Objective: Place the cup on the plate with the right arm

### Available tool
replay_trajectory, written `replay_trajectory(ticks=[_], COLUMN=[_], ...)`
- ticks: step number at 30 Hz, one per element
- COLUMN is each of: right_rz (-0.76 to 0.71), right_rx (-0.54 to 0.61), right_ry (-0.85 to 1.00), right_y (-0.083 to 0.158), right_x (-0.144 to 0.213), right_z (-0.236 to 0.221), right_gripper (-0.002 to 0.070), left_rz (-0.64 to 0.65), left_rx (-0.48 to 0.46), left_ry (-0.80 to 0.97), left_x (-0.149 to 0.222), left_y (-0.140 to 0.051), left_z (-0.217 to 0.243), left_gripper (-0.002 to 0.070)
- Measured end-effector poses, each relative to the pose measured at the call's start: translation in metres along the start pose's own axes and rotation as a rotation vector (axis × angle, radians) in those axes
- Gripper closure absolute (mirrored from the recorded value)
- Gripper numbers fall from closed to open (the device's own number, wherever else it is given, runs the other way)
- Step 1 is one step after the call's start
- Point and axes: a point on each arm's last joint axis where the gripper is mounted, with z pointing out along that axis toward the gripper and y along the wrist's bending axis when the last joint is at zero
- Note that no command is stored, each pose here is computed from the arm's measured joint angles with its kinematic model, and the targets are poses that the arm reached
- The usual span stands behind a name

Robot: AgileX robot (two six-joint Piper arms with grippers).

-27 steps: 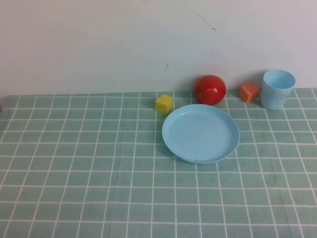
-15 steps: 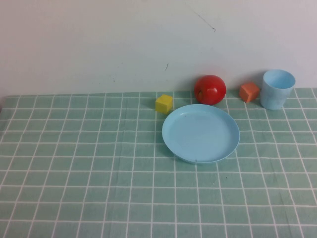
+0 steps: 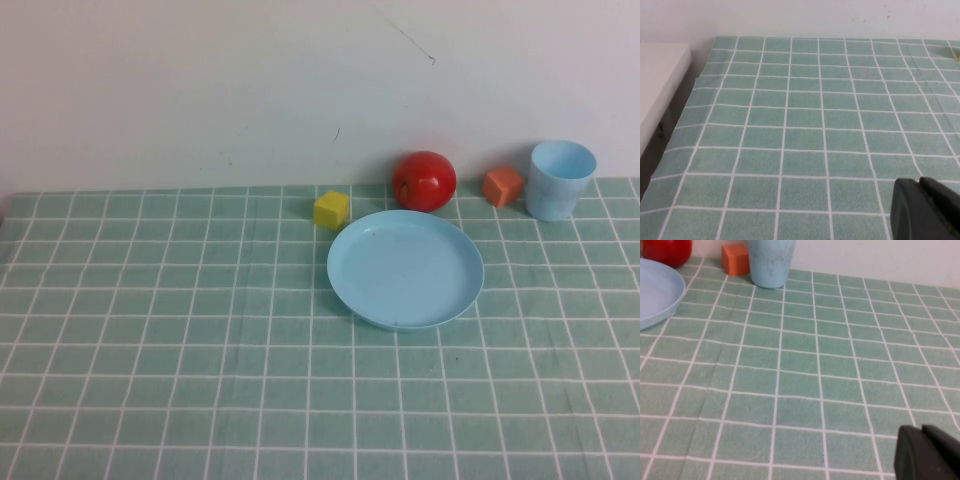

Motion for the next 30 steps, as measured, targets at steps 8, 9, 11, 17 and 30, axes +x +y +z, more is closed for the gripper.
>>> replay_trajectory(ticks=[8, 9, 11, 17, 30], right_rz=[-0.014, -0.010, -0.001, 0.014, 0.182], right_rx=[0.018, 0.026, 0.047, 0.167, 0.217], right_ry=[-0.059, -0.103, -0.213, -0.747, -1.152], right_y=[-0.002, -0.002, -0.004, -0.014, -0.025], right_x=[-0.005, -0.009, -0.019, -0.061, -0.087], right_z=[0.000, -0.001, -0.002, -0.025, -0.060], right_gripper=[0.0679, 0.0679, 0.0679, 0.0679, 0.0679], left_rz=[0.000, 0.000, 0.000, 0.000, 0.000], left_rx=[0.000, 0.000, 0.000, 0.000, 0.000], left_ry=[0.000, 0.000, 0.000, 0.000, 0.000], left_x=[0.000, 0.000, 0.000, 0.000, 0.000], left_y=[0.000, 0.000, 0.000, 0.000, 0.000], left_z=[0.000, 0.000, 0.000, 0.000, 0.000], left_gripper=[0.0678, 0.0678, 0.0678, 0.0678, 0.0678])
